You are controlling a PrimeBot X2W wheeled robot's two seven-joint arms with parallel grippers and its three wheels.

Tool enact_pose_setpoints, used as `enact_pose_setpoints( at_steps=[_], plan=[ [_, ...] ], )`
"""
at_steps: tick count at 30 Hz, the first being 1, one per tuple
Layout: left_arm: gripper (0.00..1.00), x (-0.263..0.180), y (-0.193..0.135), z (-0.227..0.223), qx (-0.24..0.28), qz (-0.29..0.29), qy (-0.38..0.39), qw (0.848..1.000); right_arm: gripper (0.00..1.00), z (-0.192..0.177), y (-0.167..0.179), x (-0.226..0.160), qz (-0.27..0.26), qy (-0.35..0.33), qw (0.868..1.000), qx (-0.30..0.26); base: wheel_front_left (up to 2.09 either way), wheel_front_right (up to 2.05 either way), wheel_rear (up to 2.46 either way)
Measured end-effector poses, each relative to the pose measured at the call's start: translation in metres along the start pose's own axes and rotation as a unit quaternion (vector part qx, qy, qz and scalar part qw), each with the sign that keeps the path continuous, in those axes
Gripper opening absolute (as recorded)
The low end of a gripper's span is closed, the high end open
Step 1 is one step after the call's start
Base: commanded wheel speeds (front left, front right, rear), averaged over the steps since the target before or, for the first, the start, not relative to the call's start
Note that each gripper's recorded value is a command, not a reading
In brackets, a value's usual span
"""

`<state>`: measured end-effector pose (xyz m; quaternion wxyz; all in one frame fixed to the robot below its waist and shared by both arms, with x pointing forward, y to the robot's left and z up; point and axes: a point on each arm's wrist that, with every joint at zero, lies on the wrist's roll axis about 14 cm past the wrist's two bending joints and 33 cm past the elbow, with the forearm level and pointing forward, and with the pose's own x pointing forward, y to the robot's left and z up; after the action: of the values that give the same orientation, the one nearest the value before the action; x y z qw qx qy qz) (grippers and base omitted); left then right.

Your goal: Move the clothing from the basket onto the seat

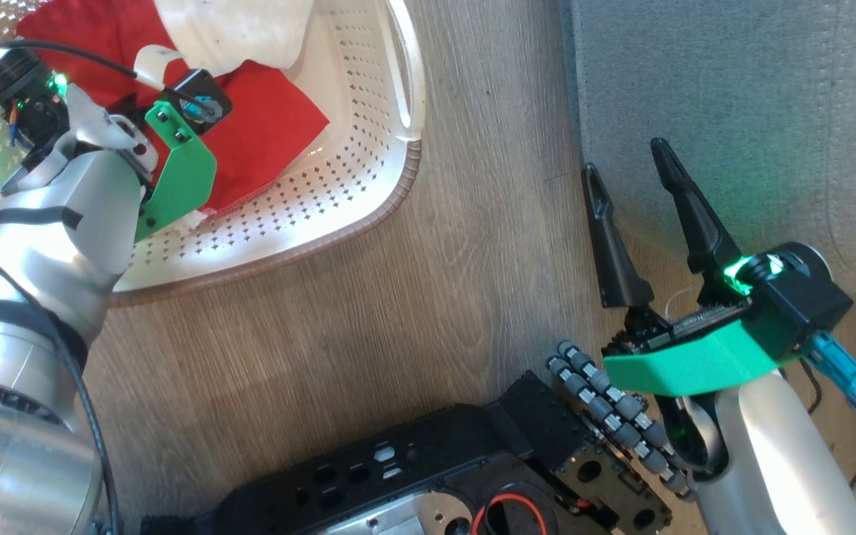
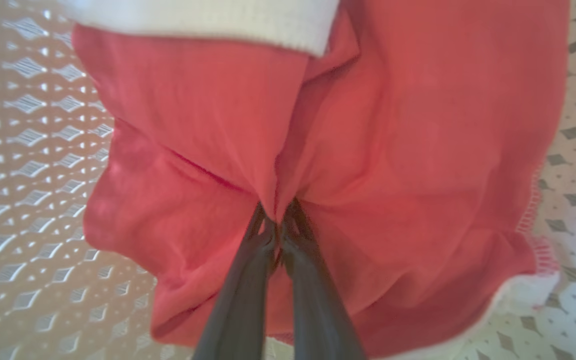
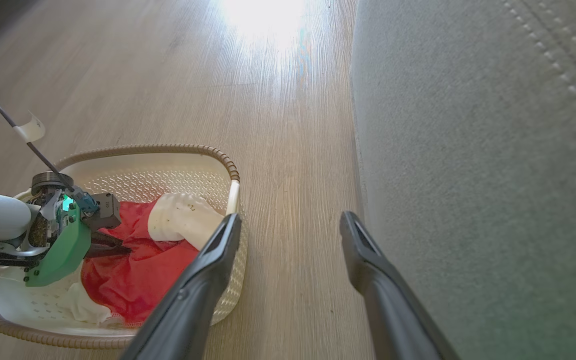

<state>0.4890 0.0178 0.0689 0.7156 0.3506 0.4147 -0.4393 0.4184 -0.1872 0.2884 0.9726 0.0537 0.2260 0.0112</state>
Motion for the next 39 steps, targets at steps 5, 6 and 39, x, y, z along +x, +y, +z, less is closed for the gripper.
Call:
enact_pose_setpoints(
  at_steps=[5, 6, 39],
  plan=[
    [0.0, -0.007, 0.007, 0.01, -0.01, 0.02, -0.027, 0.999, 1.0, 0.023, 0.003, 0.01, 0.01, -0.034, 0.999, -0.007, 0.0, 0.0, 0.0],
    [0.0, -0.009, 0.009, 0.013, -0.015, 0.026, -0.034, 0.999, 1.0, 0.03, 0.002, 0.013, 0.011, -0.044, 0.999, -0.009, 0.0, 0.0, 0.0],
    [0.0, -0.294, 0.069, 0.128, -0.201, 0.255, -0.345, 0.88, 1.0, 0.175, 0.056, -0.077, 0.071, -0.236, 0.968, -0.049, 0.0, 0.0, 0.0]
  ],
)
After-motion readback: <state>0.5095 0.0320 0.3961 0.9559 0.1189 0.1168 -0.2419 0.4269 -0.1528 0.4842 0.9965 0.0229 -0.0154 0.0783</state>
